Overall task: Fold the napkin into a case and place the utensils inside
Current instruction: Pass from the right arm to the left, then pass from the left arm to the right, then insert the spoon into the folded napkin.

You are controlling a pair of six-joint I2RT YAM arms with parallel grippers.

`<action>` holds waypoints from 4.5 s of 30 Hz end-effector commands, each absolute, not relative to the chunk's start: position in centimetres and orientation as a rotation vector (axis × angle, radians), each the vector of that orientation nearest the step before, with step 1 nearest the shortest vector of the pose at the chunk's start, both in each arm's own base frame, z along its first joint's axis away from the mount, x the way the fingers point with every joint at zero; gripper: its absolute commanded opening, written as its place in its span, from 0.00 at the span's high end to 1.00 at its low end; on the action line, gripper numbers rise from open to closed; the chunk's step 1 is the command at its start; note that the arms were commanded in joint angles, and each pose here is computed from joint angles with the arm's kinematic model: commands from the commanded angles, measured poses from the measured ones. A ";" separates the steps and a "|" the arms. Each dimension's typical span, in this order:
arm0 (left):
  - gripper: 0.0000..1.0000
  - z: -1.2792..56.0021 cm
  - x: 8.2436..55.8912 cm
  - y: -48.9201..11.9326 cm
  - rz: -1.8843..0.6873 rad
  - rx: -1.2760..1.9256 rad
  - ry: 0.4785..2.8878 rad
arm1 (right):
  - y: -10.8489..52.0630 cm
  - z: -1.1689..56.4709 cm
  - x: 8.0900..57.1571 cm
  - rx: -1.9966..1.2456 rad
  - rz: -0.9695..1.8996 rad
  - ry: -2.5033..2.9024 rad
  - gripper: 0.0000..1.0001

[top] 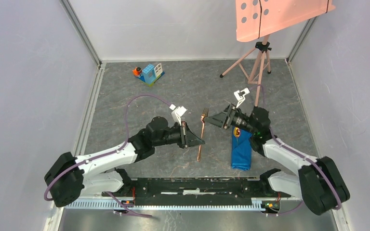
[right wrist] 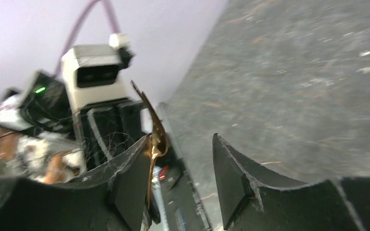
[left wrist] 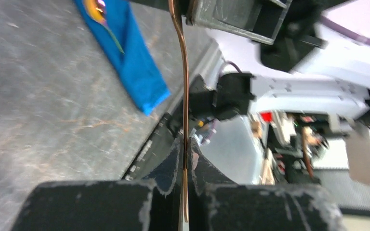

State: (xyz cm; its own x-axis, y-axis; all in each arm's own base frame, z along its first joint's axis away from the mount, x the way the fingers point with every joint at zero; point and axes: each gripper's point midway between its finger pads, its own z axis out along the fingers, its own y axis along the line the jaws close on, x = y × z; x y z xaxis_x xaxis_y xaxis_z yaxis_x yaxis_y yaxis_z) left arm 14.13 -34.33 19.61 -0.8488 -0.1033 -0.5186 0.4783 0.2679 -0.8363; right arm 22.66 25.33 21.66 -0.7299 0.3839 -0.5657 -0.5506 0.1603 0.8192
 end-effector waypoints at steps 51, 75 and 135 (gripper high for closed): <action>0.60 14.5 16.9 -33.1 -0.968 0.308 2.299 | 18.8 15.6 28.4 -0.354 0.407 2.237 1.00; 0.98 7.8 5.8 -53.0 -1.558 0.387 2.448 | 5.9 12.3 35.5 -0.118 0.101 2.382 1.00; 0.98 1.0 9.2 -51.3 -1.203 0.126 2.554 | 4.3 3.6 24.6 0.367 0.078 2.618 1.00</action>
State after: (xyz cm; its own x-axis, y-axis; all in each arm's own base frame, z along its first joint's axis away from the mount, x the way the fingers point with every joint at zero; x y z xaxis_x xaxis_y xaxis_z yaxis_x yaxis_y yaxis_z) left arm 8.20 -52.18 2.09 -0.9519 -0.0047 -0.3062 0.2429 0.5975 -0.7642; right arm 25.45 4.18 4.37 -0.8294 0.2752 -0.4861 0.2487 0.9611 0.1198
